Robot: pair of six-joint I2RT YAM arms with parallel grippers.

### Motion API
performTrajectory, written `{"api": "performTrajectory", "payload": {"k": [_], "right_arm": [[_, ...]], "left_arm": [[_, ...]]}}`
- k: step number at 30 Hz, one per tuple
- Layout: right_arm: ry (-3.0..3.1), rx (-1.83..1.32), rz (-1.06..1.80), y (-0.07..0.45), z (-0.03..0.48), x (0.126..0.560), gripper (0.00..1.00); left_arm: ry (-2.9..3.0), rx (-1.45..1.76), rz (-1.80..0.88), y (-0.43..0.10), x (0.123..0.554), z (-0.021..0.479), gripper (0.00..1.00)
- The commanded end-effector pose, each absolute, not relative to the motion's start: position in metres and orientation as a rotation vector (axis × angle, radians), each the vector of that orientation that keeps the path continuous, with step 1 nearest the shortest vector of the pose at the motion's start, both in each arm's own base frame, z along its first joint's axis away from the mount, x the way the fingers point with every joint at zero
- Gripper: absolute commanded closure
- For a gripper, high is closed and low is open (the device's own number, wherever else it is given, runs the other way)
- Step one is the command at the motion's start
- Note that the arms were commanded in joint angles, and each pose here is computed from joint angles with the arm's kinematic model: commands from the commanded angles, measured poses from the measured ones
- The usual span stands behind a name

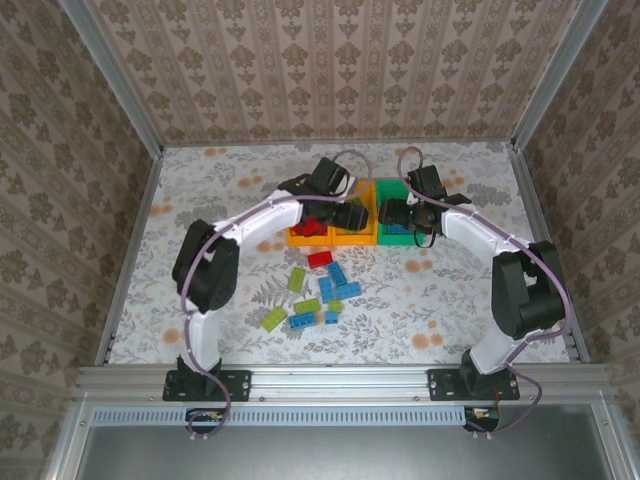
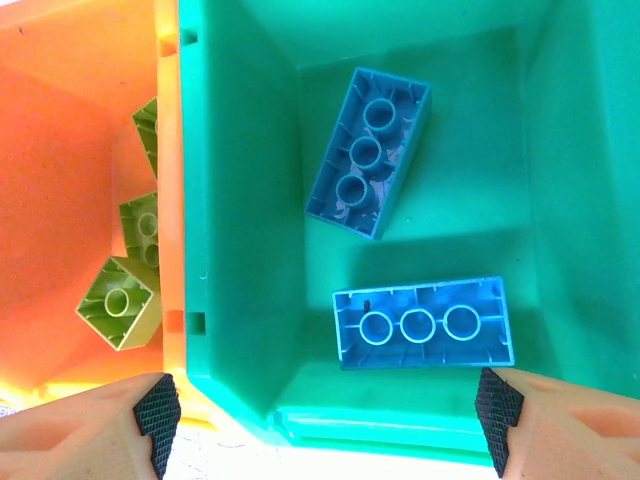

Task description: Sort the legos into containers by color

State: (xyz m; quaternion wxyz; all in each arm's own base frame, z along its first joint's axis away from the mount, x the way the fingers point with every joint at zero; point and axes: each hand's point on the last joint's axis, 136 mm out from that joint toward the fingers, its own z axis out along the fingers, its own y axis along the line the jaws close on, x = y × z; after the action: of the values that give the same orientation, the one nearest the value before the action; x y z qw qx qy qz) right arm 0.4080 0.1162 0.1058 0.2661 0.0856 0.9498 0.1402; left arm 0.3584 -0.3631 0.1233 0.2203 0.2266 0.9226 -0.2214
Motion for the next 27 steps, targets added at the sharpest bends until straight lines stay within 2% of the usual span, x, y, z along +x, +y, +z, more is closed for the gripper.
{"api": "performTrajectory", "payload": {"k": [1,6,11,27], "right_arm": [[2.532,0.234,0.42,0.118,0.116,0.407,0.18],[2.518,0.242,0.445,0.121,0.117,0.409,0.19],[2.519,0.246,0.461,0.122,0.115,0.41,0.19],[2.531,0.238,0.423,0.118,0.115,0.407,0.18]], "left_arm": [[2.484,0.597,-0.371,-0.316,0.347,0.147,0.18],[2.576,0.567,-0.162,-0.25,0.316,0.118,0.16],[2.711,0.593,-0.05,-0.219,0.288,0.077,0.19],[2.831,0.596,-0.126,-0.22,0.265,0.03,0.24]]}}
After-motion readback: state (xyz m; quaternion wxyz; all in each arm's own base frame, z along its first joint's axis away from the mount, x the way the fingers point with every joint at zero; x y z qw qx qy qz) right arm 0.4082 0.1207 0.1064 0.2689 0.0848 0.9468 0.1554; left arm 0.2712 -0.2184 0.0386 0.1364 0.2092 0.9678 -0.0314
